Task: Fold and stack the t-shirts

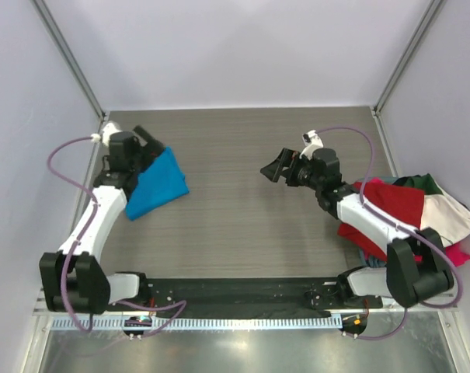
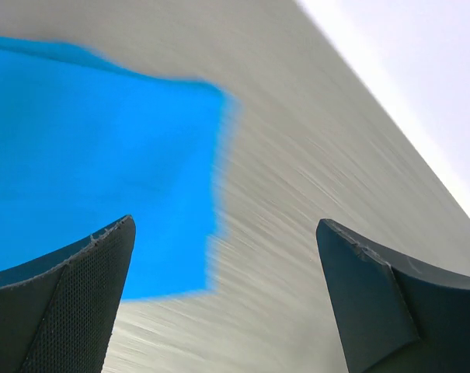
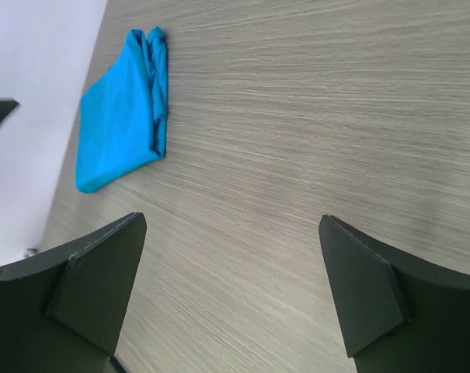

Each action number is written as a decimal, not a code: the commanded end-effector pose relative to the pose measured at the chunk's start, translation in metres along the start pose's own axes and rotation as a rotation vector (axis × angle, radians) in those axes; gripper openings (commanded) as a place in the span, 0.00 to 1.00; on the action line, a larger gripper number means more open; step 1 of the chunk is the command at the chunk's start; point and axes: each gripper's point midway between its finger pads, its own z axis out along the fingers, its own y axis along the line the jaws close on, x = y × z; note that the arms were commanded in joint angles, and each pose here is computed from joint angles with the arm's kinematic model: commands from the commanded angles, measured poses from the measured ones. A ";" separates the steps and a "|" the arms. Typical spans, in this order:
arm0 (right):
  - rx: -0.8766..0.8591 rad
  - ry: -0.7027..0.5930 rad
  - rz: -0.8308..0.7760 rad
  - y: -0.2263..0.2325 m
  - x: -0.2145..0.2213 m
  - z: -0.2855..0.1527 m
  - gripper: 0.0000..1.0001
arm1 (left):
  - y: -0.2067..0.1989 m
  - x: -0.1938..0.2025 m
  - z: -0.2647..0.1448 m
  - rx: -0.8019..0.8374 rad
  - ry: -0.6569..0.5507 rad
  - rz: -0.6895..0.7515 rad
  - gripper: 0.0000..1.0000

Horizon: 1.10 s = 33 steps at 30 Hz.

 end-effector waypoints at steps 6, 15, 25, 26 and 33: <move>0.339 -0.225 -0.203 -0.012 -0.026 -0.048 1.00 | -0.109 0.048 -0.074 0.362 -0.017 0.115 1.00; 0.306 -0.264 -0.186 -0.031 0.008 -0.072 1.00 | -0.069 0.123 -0.088 0.460 0.032 0.254 0.99; 0.449 -0.372 -0.144 -0.076 0.022 -0.089 1.00 | -0.049 0.140 -0.086 0.535 -0.009 0.317 1.00; 0.445 -0.375 -0.140 -0.077 0.024 -0.088 1.00 | -0.049 0.144 -0.086 0.540 0.005 0.321 1.00; 0.399 -0.353 -0.143 -0.071 0.028 -0.079 1.00 | -0.049 0.149 -0.084 0.537 0.029 0.335 1.00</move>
